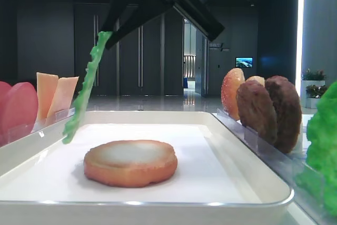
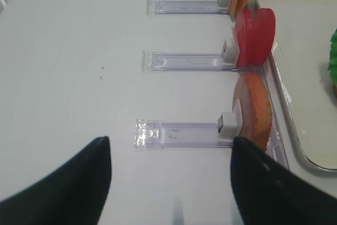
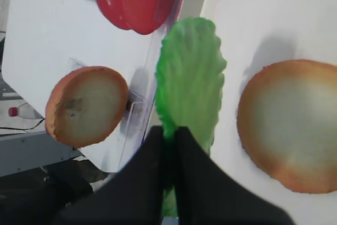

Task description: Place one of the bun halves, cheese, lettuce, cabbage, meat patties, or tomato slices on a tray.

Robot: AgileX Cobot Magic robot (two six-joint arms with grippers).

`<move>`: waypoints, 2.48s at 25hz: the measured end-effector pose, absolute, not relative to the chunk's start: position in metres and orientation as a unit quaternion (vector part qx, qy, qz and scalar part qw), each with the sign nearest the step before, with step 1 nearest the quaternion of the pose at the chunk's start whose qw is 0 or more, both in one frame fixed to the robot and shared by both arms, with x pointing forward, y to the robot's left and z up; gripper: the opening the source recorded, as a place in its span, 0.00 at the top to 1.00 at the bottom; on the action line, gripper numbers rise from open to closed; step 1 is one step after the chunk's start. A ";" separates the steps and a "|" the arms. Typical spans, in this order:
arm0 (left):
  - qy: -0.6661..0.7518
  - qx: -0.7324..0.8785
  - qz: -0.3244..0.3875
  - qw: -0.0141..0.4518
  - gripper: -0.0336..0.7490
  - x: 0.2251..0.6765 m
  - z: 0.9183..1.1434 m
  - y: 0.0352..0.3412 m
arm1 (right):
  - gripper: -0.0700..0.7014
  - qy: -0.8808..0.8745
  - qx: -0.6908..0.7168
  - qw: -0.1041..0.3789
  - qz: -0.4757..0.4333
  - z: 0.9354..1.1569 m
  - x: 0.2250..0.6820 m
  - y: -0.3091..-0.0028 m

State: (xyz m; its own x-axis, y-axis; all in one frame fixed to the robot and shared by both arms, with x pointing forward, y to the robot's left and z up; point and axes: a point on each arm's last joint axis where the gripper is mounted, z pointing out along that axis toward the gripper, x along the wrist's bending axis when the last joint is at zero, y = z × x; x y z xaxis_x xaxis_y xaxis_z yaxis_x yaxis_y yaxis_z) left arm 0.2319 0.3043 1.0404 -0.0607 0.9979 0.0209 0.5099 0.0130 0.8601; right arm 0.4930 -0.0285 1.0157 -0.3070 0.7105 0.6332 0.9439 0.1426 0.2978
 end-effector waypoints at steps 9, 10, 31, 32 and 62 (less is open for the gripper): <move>0.629 0.599 0.367 0.333 0.27 0.232 1.040 0.304 | 0.89 -0.738 -0.565 0.170 -0.327 1.011 0.492 -0.030; 0.629 0.599 0.367 0.333 0.27 0.232 1.040 0.304 | 0.89 -0.738 -0.567 0.171 -0.322 1.008 0.492 -0.030; 0.629 0.599 0.367 0.333 0.27 0.232 1.040 0.304 | 0.89 -0.770 -0.577 0.102 -0.251 0.990 0.496 -0.047; 0.629 0.599 0.367 0.333 0.27 0.232 1.040 0.304 | 0.89 -0.771 -0.578 0.099 -0.249 0.989 0.496 -0.047; 0.629 0.599 0.367 0.333 0.27 0.232 1.040 0.304 | 0.14 -0.775 -0.612 0.038 -0.153 1.016 0.505 -0.059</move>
